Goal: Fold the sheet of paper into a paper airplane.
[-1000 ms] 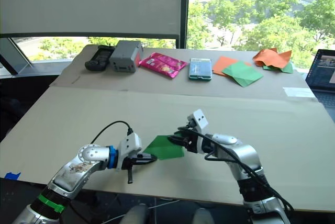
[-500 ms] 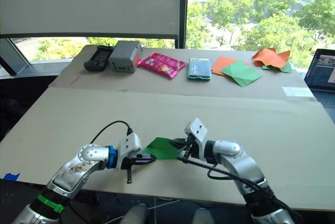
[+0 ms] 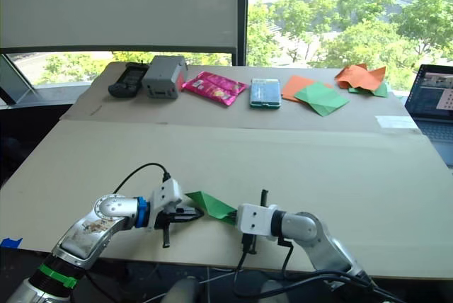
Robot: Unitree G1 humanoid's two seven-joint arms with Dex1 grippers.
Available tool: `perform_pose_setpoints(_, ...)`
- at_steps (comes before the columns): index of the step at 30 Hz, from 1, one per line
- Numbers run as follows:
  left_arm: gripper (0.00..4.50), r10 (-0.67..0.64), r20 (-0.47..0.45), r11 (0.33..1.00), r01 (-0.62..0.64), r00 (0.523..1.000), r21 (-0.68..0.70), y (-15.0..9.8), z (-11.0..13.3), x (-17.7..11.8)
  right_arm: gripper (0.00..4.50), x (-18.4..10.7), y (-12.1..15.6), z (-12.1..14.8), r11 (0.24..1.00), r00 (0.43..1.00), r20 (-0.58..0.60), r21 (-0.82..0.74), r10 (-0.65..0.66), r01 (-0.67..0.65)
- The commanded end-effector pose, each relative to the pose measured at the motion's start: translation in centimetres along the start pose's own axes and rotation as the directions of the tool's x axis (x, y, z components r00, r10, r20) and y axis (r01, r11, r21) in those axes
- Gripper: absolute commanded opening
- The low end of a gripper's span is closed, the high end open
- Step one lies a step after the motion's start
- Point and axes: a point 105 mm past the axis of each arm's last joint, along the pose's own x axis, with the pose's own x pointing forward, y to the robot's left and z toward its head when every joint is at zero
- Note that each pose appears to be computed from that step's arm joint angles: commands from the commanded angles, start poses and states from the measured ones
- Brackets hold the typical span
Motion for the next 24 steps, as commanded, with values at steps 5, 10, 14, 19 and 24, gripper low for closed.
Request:
perform_pose_setpoints(5,0.0,0.008,0.126,0.998,-0.001,0.992,-0.057,0.9,3.8,-3.4,0.01,0.3,0.4,-1.0,0.997,0.999,-0.052,0.078,0.009,-0.005)
perform_pose_setpoints(10,0.0,0.025,0.208,0.997,-0.009,0.978,-0.077,2.2,5.9,-2.7,0.01,0.4,0.3,-0.9,0.996,0.999,-0.054,0.084,0.003,0.001)
perform_pose_setpoints(14,0.0,0.005,0.2,0.997,0.012,0.98,-0.083,2.2,5.5,-0.4,0.01,0.5,0.4,-0.8,0.996,0.999,-0.053,0.088,0.005,0.0)
perform_pose_setpoints(19,0.0,-0.028,0.155,0.998,0.037,0.987,-0.059,1.8,4.3,1.4,0.01,0.5,0.5,-0.6,0.996,0.999,-0.052,0.09,0.008,-0.004)
perform_pose_setpoints(24,0.0,-0.032,0.092,0.999,0.036,0.995,-0.041,1.9,2.6,2.2,0.01,0.5,0.5,-0.3,0.995,0.999,-0.044,0.103,0.012,-0.008)
